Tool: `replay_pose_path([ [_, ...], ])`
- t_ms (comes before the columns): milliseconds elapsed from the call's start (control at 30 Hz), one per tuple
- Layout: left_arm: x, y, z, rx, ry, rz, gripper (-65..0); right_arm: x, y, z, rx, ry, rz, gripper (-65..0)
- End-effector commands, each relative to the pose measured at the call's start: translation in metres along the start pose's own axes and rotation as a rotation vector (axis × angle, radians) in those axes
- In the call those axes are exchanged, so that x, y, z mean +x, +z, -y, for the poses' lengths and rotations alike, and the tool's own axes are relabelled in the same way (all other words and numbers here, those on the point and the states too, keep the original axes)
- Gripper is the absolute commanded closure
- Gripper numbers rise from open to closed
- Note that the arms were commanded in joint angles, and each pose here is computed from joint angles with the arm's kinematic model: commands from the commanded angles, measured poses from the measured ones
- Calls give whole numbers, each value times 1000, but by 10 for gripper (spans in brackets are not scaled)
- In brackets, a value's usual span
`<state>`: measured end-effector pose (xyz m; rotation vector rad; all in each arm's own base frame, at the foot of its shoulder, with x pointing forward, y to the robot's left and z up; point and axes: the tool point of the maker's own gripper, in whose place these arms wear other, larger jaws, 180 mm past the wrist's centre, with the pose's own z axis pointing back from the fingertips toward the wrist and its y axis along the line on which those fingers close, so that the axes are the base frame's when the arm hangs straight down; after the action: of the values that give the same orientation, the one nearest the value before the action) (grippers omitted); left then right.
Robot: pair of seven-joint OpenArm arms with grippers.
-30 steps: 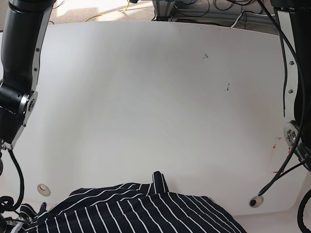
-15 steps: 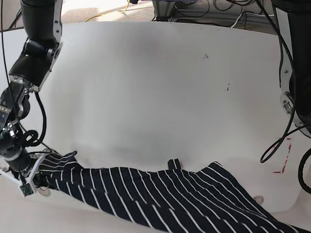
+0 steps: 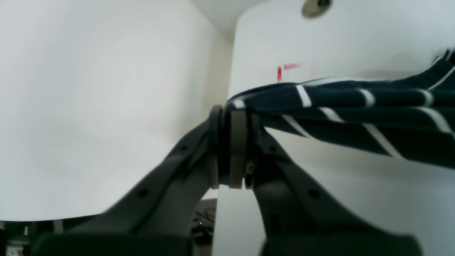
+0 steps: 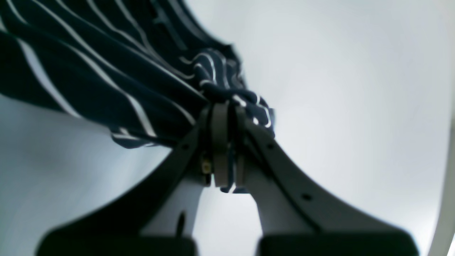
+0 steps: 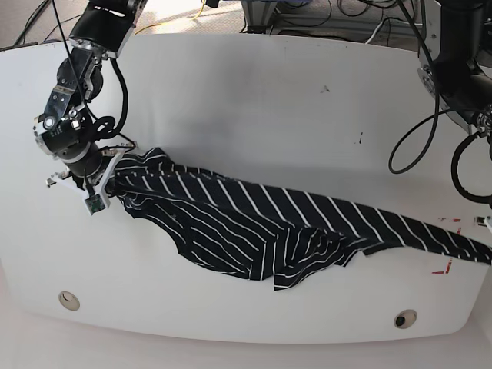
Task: Layout the t-shirt on the table in an organized manner, then fold the t-shirt properly
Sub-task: 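Swing the held shirt back and lay it across the table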
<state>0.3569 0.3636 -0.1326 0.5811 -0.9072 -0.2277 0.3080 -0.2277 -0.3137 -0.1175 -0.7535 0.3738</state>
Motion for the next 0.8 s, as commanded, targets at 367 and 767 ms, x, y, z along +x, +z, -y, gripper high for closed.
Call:
replay_pose_path([
  [367, -148, 20, 7, 1, -39, -346, 0, -69, 5, -64, 113, -111, -91, 0],
  [767, -189, 30, 21, -45, -95, -453, 0, -98, 10, -85, 149, -147, -158, -122],
])
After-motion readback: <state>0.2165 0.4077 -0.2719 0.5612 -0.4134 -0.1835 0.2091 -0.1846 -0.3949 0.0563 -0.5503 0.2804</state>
